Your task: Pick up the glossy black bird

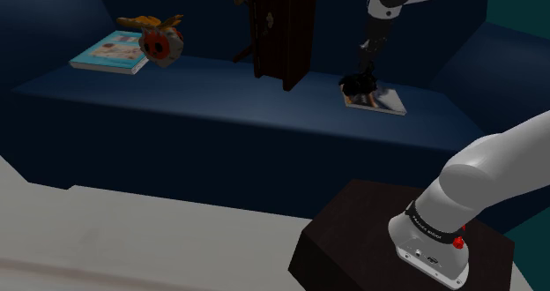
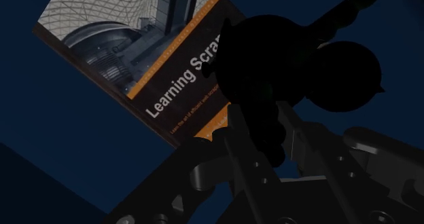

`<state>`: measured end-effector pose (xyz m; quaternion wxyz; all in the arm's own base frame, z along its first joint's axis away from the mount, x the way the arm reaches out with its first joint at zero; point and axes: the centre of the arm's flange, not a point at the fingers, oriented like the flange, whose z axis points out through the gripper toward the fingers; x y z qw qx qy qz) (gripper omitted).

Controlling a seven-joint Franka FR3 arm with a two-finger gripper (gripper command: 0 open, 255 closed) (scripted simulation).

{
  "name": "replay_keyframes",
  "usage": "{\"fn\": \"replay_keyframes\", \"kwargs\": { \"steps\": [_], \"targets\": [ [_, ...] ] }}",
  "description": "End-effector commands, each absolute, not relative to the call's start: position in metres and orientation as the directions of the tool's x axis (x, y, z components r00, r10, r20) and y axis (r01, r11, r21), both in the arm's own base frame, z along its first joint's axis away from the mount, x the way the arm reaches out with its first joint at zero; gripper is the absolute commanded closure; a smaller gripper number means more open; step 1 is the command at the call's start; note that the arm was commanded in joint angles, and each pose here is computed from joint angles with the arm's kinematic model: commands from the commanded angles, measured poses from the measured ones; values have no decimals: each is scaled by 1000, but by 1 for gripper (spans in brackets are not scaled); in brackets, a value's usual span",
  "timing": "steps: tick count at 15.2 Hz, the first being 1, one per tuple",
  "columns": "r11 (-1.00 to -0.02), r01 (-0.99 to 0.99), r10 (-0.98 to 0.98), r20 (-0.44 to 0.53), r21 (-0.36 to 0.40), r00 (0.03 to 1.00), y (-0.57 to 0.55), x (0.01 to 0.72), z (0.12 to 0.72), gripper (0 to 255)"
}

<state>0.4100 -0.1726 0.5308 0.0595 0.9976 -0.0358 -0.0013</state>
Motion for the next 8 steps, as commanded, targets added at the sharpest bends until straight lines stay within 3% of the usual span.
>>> {"fn": "replay_keyframes", "kwargs": {
  "steps": [1, 8],
  "targets": [
    [-990, -71, -72, 2, 119, 997, -173, 411, 543, 255],
    [-990, -71, -72, 2, 119, 997, -173, 411, 570, 255]
  ]
}}
